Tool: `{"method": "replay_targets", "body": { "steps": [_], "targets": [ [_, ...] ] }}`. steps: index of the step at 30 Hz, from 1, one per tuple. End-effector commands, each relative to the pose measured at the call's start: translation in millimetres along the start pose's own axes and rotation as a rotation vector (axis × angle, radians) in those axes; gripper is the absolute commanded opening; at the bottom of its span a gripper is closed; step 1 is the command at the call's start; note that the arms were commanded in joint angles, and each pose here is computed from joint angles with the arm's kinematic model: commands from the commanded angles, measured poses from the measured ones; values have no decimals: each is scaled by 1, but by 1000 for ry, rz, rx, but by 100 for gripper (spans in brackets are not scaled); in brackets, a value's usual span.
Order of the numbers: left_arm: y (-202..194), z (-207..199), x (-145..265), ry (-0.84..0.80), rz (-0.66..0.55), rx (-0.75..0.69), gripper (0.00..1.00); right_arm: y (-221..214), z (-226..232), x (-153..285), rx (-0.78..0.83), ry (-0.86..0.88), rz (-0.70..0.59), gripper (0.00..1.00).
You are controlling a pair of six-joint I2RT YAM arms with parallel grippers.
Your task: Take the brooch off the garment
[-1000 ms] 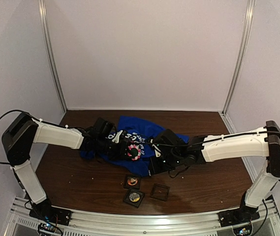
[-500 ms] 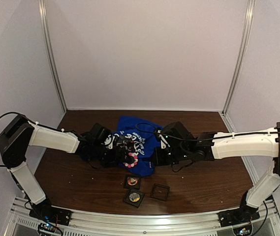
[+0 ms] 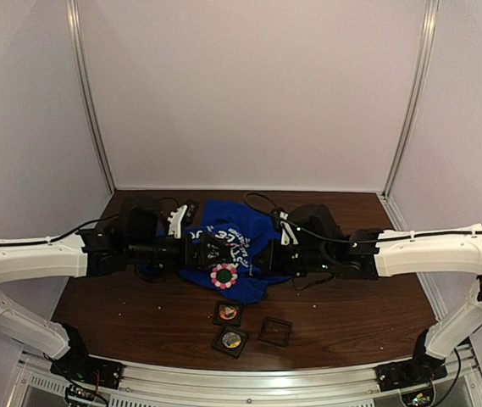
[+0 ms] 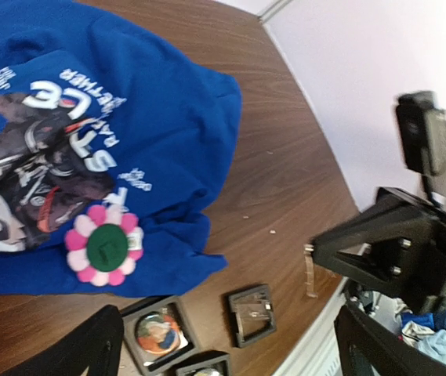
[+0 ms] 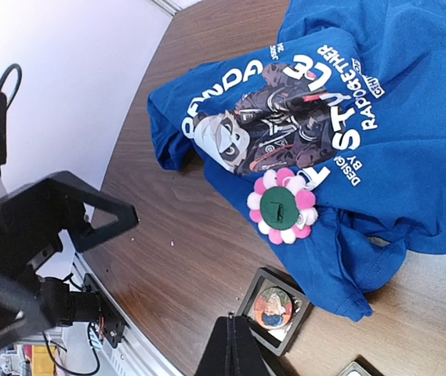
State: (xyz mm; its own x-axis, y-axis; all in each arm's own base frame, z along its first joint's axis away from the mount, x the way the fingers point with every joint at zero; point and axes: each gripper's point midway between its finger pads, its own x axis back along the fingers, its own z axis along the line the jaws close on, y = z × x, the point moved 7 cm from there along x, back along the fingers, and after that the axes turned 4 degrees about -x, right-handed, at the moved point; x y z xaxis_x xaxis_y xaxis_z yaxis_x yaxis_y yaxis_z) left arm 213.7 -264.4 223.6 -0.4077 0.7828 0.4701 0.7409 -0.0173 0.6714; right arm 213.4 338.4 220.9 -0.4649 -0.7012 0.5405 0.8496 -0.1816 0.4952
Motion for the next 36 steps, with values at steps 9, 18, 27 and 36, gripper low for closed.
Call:
{"method": "replay_targets", "body": {
  "steps": [9,18,27,36],
  "targets": [
    [-23,-44,-28,-289,129,4,62,7,11,8,-59,87,-35,0],
    [-19,-47,-34,-309,121,22,44,5,15,10,-62,134,-22,0],
    [-15,-46,-44,-290,115,65,35,4,17,10,-57,158,-10,0],
    [-13,-46,-48,-295,105,86,24,0,15,8,-52,158,7,0]
  ]
}}
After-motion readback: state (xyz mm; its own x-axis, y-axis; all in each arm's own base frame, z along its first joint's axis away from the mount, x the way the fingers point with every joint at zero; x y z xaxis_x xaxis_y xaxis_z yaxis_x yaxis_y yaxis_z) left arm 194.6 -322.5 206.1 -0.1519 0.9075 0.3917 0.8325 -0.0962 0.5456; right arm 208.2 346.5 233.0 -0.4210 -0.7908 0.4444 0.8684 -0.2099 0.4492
